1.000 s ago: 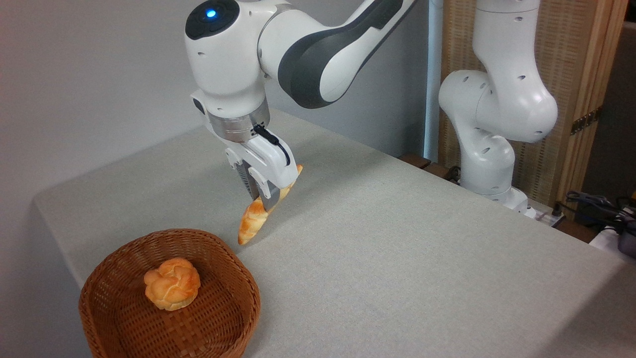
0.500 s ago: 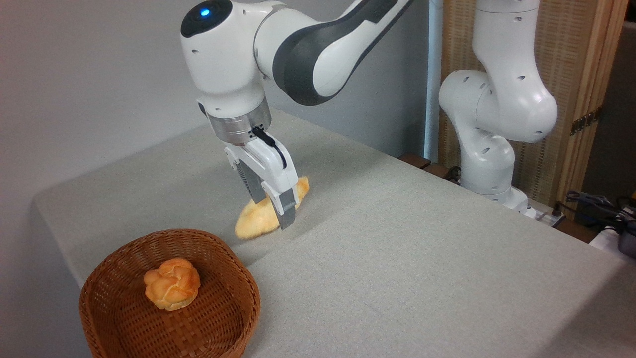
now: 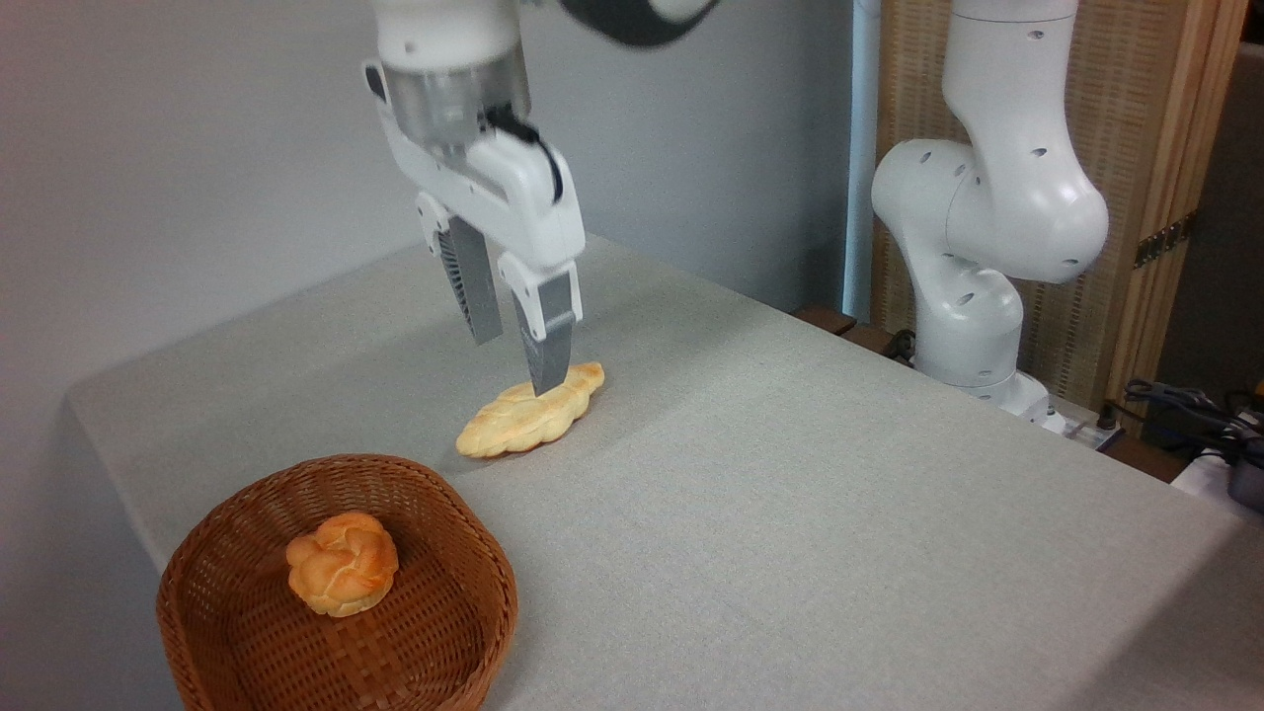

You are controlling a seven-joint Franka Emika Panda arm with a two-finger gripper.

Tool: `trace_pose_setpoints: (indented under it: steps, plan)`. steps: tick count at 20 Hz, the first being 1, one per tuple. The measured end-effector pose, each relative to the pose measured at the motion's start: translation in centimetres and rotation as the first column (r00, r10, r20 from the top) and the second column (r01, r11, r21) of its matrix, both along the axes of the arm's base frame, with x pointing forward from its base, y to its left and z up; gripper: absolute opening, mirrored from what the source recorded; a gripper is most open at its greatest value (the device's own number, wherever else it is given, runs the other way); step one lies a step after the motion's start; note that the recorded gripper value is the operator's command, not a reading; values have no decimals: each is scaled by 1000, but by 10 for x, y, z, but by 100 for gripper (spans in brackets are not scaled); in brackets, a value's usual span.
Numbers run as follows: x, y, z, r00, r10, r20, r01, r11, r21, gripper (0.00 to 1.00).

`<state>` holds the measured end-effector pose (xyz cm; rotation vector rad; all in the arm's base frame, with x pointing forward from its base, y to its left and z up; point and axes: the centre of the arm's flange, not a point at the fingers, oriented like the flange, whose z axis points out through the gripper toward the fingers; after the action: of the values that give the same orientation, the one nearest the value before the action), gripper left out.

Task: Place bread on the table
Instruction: 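Raise the open gripper up away from the roll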

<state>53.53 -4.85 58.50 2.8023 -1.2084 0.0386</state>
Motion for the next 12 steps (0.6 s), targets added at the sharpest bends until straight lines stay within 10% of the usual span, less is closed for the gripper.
trace_pose_setpoints:
  steps: [12]
  plan:
    - [10, 33, 38, 999, 41, -6, -41, 998, 58, 100]
